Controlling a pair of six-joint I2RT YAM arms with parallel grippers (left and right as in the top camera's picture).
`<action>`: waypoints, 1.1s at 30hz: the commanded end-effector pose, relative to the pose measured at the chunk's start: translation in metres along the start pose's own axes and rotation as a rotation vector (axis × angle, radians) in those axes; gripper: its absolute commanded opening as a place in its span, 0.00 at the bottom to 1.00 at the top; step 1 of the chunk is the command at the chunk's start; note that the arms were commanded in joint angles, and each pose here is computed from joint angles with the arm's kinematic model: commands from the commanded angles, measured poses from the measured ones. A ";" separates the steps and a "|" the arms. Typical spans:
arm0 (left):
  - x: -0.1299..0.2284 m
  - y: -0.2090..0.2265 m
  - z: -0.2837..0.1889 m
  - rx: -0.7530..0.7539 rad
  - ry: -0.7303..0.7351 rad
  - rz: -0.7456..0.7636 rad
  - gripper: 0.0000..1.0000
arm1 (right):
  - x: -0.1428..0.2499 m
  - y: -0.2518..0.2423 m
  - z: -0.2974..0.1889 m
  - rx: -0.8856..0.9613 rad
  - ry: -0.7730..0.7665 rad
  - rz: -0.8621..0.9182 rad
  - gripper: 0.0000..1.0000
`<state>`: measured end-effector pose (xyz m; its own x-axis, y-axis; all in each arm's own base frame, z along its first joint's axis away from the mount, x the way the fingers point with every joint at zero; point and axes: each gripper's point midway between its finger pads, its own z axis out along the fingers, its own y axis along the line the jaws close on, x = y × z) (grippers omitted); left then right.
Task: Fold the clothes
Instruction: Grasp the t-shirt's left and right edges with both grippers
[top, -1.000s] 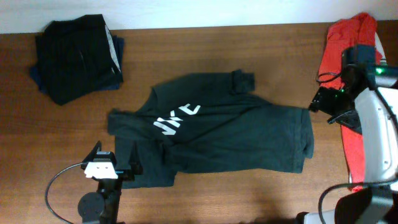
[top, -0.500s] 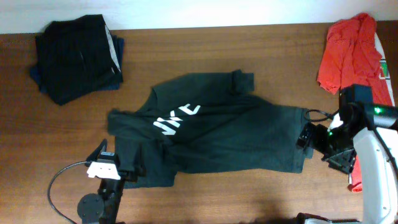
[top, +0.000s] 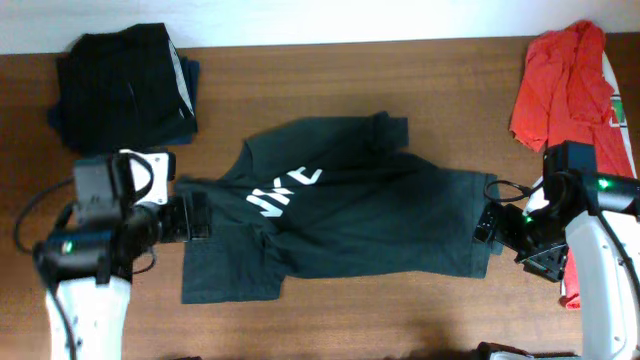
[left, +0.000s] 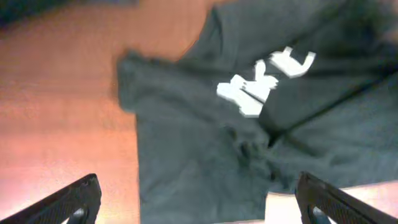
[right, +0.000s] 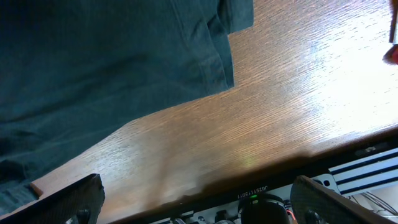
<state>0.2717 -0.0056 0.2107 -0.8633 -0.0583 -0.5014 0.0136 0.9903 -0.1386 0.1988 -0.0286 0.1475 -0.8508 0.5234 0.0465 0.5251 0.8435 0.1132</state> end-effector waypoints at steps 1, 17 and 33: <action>0.042 0.023 0.037 -0.104 0.312 -0.130 0.99 | 0.000 0.001 -0.002 -0.006 -0.012 -0.012 0.99; 0.149 0.095 0.152 -0.238 0.626 -0.331 0.94 | -0.016 0.010 -0.003 -0.052 -0.071 -0.020 0.99; 0.079 0.076 0.116 -0.113 0.453 -0.368 0.00 | -0.026 -0.008 0.050 0.043 0.126 0.121 0.99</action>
<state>0.2587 0.0511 0.0574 -0.9321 -0.3621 -0.0054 -0.3594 0.9267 -0.1098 0.2219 -0.0570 0.1175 -0.7713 0.6328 0.0677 0.6360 0.7704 0.0442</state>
